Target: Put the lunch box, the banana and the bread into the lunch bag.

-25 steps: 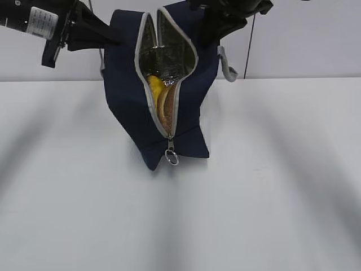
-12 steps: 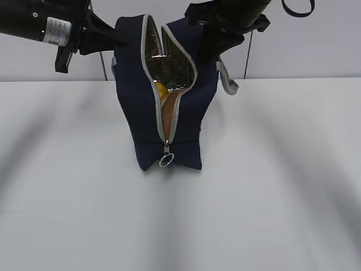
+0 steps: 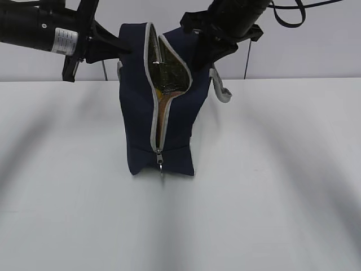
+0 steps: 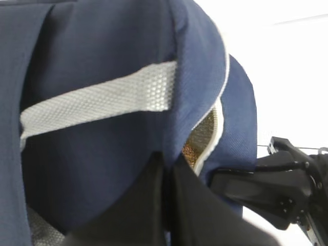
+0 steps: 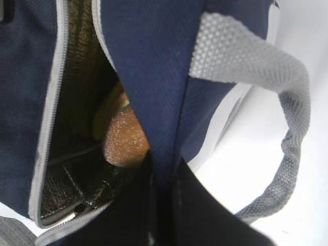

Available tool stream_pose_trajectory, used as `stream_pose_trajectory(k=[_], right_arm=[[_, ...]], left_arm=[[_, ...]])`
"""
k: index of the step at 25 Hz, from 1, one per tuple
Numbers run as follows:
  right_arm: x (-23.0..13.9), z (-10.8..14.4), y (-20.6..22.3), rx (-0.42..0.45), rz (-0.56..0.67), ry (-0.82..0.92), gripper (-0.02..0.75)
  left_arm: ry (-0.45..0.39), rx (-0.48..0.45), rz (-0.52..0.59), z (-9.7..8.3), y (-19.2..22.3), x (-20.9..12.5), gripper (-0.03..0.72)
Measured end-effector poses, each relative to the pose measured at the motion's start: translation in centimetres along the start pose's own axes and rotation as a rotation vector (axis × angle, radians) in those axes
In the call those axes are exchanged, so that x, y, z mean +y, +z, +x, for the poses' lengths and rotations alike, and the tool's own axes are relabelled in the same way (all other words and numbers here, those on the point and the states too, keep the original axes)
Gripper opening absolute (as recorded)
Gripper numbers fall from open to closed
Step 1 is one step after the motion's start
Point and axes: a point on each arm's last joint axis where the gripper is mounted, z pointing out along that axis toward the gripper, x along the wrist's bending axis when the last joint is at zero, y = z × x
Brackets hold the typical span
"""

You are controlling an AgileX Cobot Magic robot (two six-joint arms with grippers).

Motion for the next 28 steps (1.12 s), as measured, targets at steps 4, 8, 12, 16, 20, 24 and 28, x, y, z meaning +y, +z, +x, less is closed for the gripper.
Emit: stream_pose_trajectory(k=[4,8,12,16,20,24,28], right_arm=[[0.0,0.0,0.0,0.003,-0.001,0.003,-0.013],[0.0,0.0,0.6,0.027,0.007,0.015,-0.013],[-0.1,-0.5,2.5,0.049,0.035,0.036,-0.011],[-0.1,-0.6,3.0,0.051,0.038,0.04,-0.011],[-0.1,-0.6,3.0,0.053,0.038,0.041,-0.008],[-0.1,-0.6,3.0,0.053,0.038,0.045,0.005],[-0.1,-0.6,3.0,0.054,0.037,0.05,0.136]], left_arm=[[0.003,0.002,0.005,0.0,0.0,0.0,0.001],[0.038,0.04,0.028,0.3,0.0,-0.2,0.003],[0.068,0.075,0.047,0.7,-0.1,-0.4,0.006],[0.077,0.088,0.054,0.8,0.0,-0.4,0.008],[0.082,0.095,0.057,0.9,0.0,-0.4,0.013],[0.084,0.097,0.058,0.9,0.0,-0.4,0.028],[0.089,0.101,0.062,1.0,0.0,-0.5,0.137]])
